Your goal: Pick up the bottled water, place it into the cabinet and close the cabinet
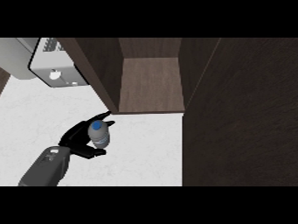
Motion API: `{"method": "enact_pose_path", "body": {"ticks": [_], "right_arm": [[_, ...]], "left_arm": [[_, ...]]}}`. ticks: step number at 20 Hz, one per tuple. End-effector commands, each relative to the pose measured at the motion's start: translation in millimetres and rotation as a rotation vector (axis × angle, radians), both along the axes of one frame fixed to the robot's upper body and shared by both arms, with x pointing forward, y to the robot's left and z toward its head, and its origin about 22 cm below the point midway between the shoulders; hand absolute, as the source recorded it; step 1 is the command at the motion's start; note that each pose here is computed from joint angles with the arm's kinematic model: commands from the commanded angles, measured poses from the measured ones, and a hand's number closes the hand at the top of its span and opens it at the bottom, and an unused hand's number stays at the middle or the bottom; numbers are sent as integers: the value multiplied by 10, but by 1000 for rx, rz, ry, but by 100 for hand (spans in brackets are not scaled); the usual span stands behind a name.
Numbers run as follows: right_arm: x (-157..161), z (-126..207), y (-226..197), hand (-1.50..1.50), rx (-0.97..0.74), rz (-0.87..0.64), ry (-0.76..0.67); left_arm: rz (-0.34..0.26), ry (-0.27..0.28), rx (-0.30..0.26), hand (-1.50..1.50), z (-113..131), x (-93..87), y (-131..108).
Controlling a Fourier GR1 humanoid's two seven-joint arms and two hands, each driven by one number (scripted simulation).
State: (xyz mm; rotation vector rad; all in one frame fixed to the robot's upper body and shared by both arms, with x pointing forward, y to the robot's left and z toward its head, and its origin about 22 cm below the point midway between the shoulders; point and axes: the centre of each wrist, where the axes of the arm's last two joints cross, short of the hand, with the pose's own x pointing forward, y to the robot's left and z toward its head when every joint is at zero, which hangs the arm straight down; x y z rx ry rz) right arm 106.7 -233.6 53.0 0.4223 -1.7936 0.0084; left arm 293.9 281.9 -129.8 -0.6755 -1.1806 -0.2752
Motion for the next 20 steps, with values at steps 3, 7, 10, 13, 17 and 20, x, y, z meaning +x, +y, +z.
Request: {"method": "enact_pose_path", "body": {"ticks": [3,7,10,13,17,20], "right_arm": [[-69,-57,-2,-150,-6,-7,21],[-61,-50,38,-150,7,-3,1],[-33,-34,67,-150,-13,9,4],[53,-76,-137,-150,-3,-28,3],[-58,-14,-38,-150,-1,-59,9],[-73,-58,-19,-150,-7,-34,18]], "left_arm": [[-137,-79,-227,150,-13,33,-303],[-128,-40,-242,150,-143,-97,-473],[-112,-92,-226,150,-58,-45,-236],[136,-146,-214,150,-80,-134,-43],[653,-153,-172,150,-266,-532,300],[720,-182,-199,150,-393,-792,298]]}}
